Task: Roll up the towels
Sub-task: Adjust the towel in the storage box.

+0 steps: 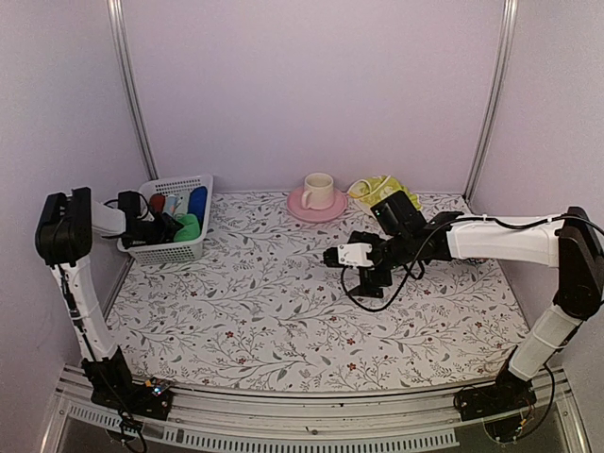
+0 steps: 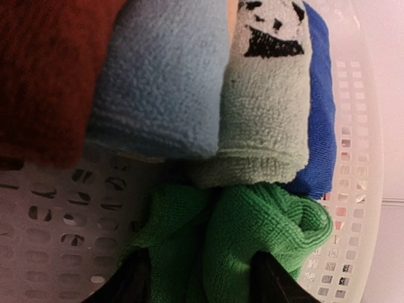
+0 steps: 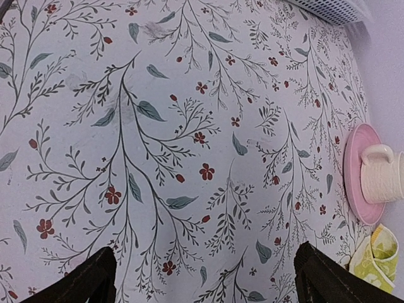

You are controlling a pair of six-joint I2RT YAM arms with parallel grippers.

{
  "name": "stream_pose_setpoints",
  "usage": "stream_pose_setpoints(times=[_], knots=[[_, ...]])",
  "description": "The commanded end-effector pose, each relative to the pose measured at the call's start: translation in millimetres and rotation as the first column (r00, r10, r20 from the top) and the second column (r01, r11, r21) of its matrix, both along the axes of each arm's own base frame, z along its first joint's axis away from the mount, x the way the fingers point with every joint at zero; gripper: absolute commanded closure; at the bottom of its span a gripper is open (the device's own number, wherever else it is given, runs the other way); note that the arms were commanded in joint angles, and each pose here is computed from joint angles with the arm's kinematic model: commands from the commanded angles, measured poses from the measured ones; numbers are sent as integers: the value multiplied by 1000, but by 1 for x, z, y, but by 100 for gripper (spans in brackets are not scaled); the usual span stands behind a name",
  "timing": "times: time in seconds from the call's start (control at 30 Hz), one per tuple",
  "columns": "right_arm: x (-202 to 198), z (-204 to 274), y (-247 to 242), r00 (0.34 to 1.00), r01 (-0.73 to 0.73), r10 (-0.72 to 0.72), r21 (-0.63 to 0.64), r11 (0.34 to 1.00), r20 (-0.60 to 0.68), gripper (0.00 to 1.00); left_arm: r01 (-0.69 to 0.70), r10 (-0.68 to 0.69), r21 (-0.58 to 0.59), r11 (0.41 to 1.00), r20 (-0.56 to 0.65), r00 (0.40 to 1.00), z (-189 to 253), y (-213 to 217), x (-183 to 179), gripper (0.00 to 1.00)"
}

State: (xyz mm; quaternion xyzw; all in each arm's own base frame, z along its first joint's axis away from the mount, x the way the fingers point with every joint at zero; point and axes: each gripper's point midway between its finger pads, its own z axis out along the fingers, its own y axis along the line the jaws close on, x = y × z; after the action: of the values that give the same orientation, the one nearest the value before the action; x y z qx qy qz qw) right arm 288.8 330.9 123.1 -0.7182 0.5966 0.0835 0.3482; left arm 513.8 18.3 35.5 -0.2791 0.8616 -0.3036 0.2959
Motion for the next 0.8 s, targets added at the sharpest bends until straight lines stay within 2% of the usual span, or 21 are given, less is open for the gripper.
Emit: stream_pose_setpoints(times=[0.0, 0.13, 0.23, 0.53, 0.77], knots=[[-2, -7, 3, 1000, -7, 7, -17, 1000, 4, 1, -57, 68, 115, 992, -89, 994, -11, 14, -15, 44], [-2, -9, 4, 1000, -9, 10, -21, 1000, 6, 1, -102, 111, 169, 980, -44, 993, 14, 21, -13, 38], [-3, -8, 4, 1000, -12, 12, -21, 1000, 8, 1, -123, 129, 231, 965, -11, 992, 35, 27, -10, 38], [-6, -6, 5, 1000, -19, 20, -19, 1000, 13, 1, -99, 117, 291, 952, -45, 992, 28, 25, -14, 39], [-5, -10, 5, 1000, -18, 19, -30, 999, 13, 1, -133, 90, 400, 907, 124, 988, 104, 4, -12, 41]])
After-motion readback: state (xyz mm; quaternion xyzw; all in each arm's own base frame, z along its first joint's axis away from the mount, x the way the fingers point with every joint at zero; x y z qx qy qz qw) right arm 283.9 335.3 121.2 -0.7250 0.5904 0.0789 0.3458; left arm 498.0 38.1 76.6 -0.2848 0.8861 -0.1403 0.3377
